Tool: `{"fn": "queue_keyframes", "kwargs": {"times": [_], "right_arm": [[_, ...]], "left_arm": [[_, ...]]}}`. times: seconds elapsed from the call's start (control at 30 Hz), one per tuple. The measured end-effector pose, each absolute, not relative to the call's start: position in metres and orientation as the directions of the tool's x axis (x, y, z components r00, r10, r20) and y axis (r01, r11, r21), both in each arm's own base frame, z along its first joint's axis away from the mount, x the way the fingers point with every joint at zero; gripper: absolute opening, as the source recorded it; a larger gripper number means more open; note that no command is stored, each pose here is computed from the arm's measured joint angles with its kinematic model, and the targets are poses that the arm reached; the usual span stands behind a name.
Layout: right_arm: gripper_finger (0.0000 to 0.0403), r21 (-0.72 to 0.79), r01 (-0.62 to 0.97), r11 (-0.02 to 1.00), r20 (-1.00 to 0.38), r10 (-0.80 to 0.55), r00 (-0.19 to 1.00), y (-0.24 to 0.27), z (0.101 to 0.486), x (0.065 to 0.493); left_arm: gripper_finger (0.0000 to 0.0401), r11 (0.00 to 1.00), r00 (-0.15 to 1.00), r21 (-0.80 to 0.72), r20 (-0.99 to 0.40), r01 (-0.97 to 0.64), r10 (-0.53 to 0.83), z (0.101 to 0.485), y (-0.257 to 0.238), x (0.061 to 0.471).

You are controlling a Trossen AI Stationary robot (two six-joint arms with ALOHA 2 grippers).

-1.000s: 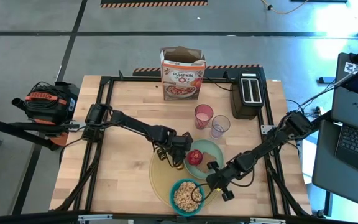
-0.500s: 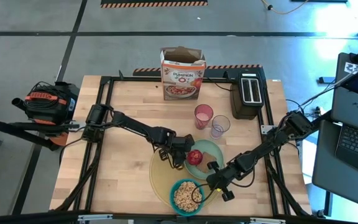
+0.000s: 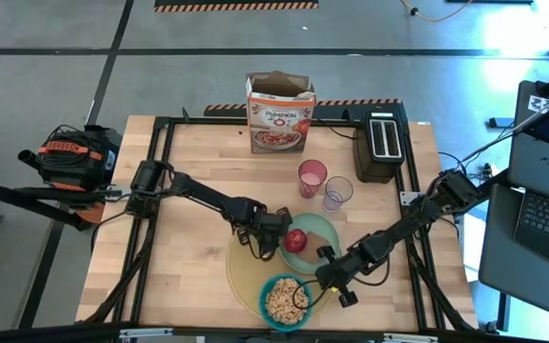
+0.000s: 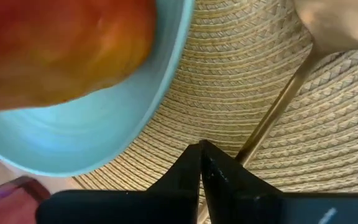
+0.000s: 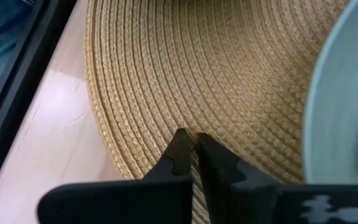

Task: Arrange a breakfast setting
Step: Put the spoon on the brown table mat to the left side of the blue bowl

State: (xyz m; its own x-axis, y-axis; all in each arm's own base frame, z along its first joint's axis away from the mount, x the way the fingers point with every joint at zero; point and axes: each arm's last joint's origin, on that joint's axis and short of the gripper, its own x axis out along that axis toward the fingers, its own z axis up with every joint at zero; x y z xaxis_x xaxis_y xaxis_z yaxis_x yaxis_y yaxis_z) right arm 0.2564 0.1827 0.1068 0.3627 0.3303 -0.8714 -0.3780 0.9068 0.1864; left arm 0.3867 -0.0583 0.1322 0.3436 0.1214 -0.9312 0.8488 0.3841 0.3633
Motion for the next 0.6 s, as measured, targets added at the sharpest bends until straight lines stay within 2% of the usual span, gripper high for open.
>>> {"fn": "queue_keyframes", "kwargs": {"times": [0.37, 0.6], "right_arm": [[0.0007, 0.161, -0.379, 0.911, -0.871, 0.312, 0.38, 0.18, 0.107, 0.258], [0.0007, 0.159, -0.378, 0.912, -0.871, 0.31, 0.382, 0.18, 0.107, 0.258]], "left_arm": [[0.0007, 0.358, 0.294, 0.381, -0.916, 0.853, 0.272, 0.136, -0.064, 0.376], [0.0007, 0.37, 0.378, 0.46, -0.884, 0.807, 0.275, 0.178, -0.061, 0.367]]}}
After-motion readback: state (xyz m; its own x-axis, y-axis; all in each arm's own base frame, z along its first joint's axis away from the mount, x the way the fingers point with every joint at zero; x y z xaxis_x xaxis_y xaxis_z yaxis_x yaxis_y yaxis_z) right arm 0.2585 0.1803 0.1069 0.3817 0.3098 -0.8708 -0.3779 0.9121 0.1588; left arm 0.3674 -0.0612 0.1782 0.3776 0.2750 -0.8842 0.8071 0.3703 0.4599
